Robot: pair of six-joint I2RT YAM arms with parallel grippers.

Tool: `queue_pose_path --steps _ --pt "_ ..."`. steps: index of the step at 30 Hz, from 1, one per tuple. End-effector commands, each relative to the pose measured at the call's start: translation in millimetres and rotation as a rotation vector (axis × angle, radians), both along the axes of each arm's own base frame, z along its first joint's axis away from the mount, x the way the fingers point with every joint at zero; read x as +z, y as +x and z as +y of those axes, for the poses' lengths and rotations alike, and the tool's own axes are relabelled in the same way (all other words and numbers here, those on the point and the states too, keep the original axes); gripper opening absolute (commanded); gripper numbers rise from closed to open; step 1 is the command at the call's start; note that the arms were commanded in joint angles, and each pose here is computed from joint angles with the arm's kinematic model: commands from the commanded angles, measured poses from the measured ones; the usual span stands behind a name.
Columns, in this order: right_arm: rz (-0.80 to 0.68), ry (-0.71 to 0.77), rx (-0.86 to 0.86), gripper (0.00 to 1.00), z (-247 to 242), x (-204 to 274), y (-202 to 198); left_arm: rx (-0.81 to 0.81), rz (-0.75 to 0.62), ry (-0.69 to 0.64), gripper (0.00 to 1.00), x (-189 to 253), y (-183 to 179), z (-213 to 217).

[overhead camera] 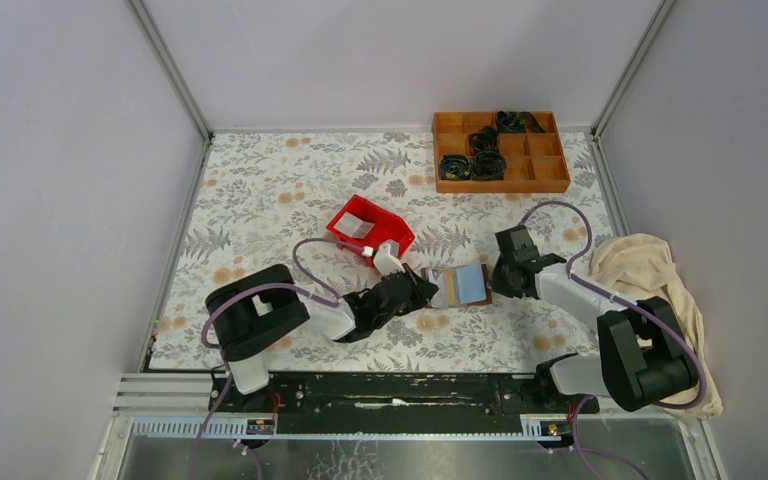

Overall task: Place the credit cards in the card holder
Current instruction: Insert the credit card into the card holder.

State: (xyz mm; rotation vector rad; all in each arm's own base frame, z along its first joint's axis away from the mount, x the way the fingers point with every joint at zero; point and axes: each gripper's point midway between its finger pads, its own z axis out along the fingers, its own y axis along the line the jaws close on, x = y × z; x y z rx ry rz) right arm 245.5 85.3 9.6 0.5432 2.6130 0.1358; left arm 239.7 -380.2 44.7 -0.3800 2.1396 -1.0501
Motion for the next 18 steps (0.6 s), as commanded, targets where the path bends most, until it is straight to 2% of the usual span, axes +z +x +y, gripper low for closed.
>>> queue_pose_path --steps 1,18 --pt "-0.014 0.079 0.006 0.00 18 -2 -1 0.009 -0.076 0.032 0.00 18 6 3" --pt "-0.005 0.096 0.033 0.00 34 -15 -11 0.020 -0.093 0.027 0.00 13 17 5"
